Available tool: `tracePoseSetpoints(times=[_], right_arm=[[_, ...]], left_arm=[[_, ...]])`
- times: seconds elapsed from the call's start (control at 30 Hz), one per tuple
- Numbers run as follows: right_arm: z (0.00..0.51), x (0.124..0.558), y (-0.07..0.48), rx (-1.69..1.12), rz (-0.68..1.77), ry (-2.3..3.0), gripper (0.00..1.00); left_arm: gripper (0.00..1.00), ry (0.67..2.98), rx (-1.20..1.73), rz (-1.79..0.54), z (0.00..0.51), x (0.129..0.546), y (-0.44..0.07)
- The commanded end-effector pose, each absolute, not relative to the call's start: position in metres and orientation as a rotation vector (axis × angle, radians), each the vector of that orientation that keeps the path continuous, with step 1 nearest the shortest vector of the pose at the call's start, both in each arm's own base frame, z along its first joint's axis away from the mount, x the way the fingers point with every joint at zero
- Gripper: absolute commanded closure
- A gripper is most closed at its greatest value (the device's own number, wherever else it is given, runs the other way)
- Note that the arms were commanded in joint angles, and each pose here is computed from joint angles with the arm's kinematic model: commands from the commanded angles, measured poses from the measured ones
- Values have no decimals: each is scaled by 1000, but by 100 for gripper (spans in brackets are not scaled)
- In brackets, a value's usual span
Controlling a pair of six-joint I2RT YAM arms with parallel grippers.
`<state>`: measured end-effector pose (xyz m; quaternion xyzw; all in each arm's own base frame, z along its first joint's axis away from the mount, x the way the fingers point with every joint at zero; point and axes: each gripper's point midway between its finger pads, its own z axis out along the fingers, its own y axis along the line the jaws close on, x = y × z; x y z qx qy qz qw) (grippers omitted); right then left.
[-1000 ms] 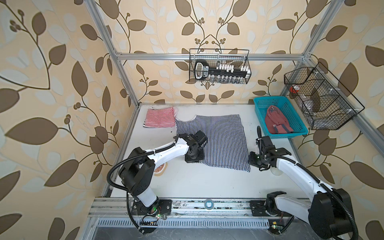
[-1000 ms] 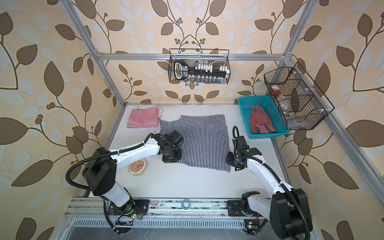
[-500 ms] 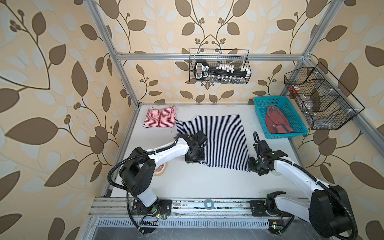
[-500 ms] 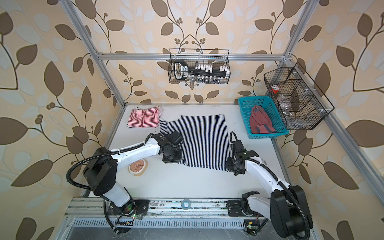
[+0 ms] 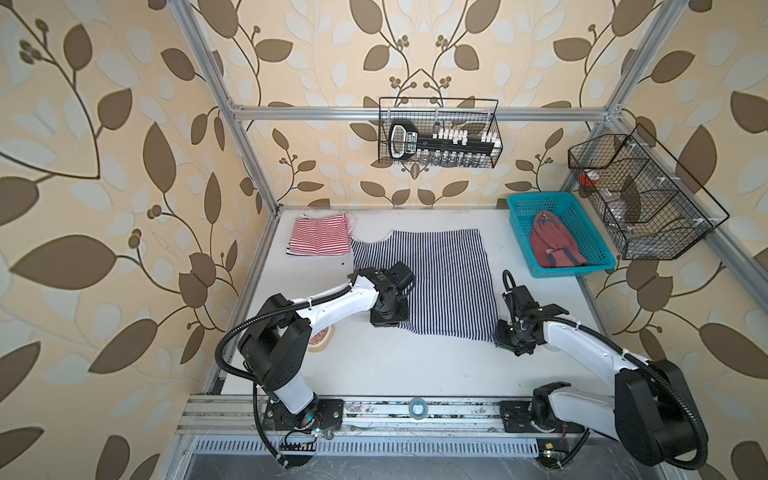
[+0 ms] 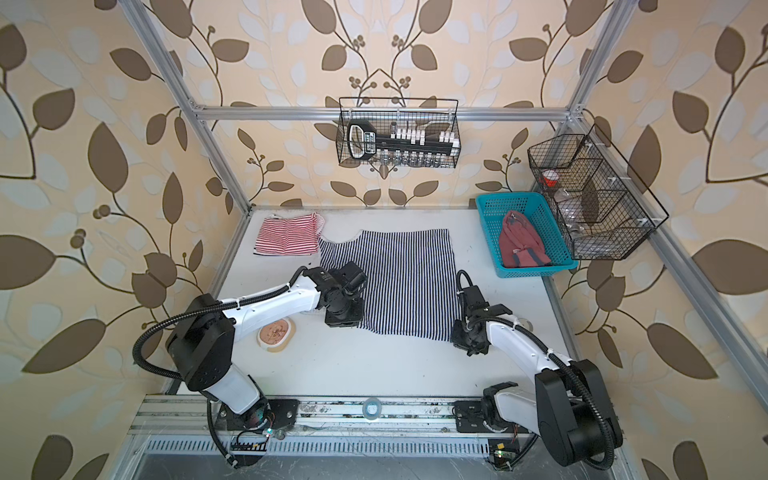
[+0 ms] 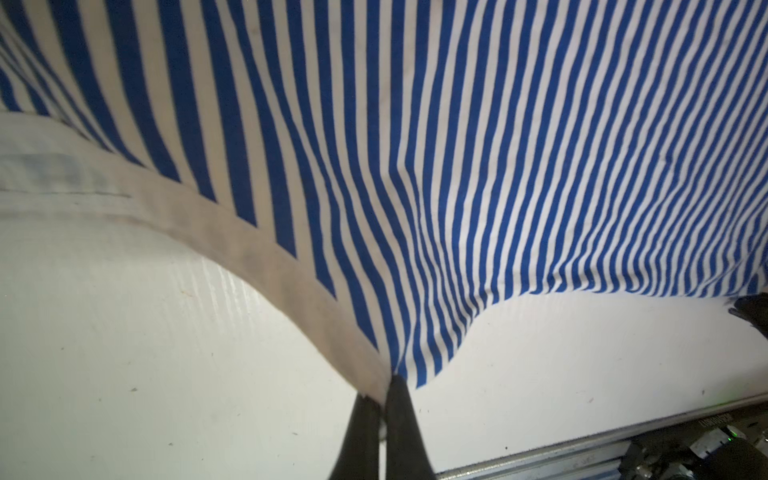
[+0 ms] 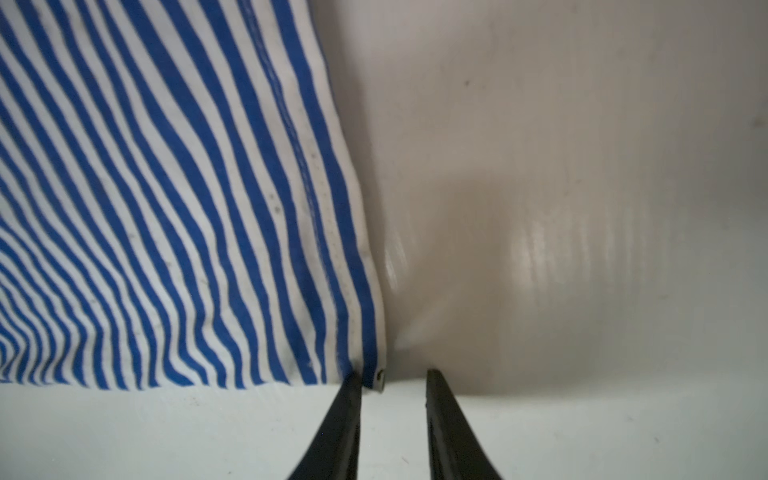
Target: Fold and stack the tank tops
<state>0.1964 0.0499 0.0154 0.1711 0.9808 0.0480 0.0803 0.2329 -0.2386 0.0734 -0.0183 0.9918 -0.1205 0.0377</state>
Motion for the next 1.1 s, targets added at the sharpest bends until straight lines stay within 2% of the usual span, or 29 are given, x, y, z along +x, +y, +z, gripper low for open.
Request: tracePoseSetpoints(times=[0.0, 0.37, 0.47, 0.7, 1.07], right_arm=[[14, 200, 52, 530, 153, 2920, 71], [16, 207, 57, 524, 203, 2892, 74], [13, 208, 60, 521, 220, 2901, 79], [13, 205, 60, 513, 224, 2908, 100], [60, 215, 56, 463, 212, 2821, 100]], left_arm=[[100, 3065, -25, -354, 73, 225, -234], [100, 3073, -28, -358, 71, 224, -235], [100, 3073, -27, -356, 71, 224, -234], [100, 3079, -26, -352, 70, 223, -234], [100, 3063, 32, -308, 82, 223, -227]])
